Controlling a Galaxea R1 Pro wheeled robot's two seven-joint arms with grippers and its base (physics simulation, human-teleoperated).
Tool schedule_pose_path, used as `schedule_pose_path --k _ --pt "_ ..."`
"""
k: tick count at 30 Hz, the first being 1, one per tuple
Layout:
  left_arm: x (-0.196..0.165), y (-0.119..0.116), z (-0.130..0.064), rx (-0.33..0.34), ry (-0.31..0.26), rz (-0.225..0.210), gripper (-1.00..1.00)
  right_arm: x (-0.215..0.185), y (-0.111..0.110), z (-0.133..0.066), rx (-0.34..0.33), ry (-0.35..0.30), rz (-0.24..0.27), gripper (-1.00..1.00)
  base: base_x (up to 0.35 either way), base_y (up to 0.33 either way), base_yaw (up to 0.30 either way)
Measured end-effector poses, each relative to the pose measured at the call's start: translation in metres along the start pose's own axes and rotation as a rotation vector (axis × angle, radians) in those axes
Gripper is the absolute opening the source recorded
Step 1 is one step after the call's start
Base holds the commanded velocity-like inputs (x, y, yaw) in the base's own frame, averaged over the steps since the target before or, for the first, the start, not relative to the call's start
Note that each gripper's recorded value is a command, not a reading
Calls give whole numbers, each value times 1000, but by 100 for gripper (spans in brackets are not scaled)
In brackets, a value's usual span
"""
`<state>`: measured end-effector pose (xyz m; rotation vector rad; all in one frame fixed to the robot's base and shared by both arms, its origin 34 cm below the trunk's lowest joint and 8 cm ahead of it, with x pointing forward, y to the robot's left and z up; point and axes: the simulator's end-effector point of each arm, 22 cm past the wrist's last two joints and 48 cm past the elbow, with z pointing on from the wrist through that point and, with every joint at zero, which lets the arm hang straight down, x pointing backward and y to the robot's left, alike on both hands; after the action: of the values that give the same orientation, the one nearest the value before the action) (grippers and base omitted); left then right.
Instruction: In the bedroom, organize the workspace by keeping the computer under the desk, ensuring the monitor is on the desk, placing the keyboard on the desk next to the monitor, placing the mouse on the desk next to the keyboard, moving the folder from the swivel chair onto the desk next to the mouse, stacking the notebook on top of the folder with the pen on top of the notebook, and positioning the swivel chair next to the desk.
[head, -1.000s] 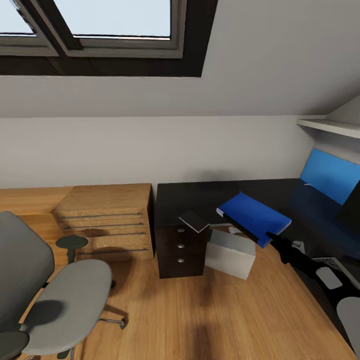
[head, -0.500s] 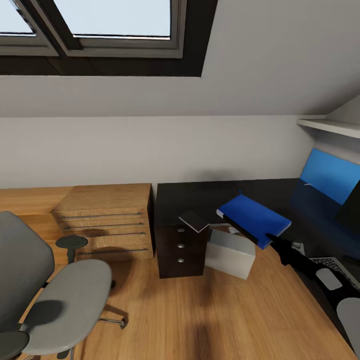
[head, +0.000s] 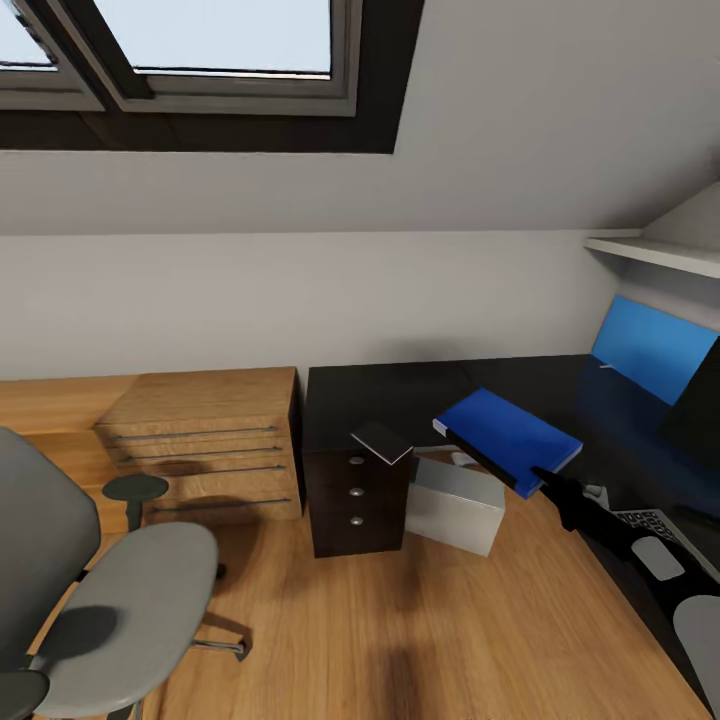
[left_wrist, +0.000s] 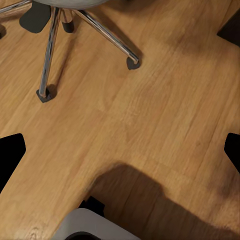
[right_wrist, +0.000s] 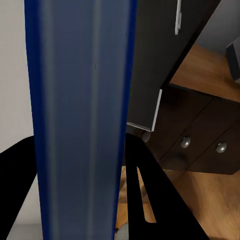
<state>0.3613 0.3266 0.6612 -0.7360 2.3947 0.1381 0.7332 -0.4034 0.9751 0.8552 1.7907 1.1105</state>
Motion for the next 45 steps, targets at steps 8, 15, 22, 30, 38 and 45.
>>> schedule_pose_path --k 8,15,22,30,38,45 --pt "0 1 0 -1 0 1 100 0 0 0 0 0 0 -100 0 0 0" --pt "0 1 0 -1 0 0 100 0 0 0 -2 0 1 -100 0 0 0" --pt "-1 1 0 -1 -1 0 100 1 1 0 -3 0 1 -100 77 -74 0" --pt "-1 1 0 -1 -1 1 100 0 1 0 -3 0 1 -100 131 -117 0" --pt "0 1 0 -1 0 1 100 0 1 0 -2 -1 1 -100 11 -145 0" --pt "0 1 0 -1 0 1 100 0 1 0 -3 0 1 -100 1 -261 0"
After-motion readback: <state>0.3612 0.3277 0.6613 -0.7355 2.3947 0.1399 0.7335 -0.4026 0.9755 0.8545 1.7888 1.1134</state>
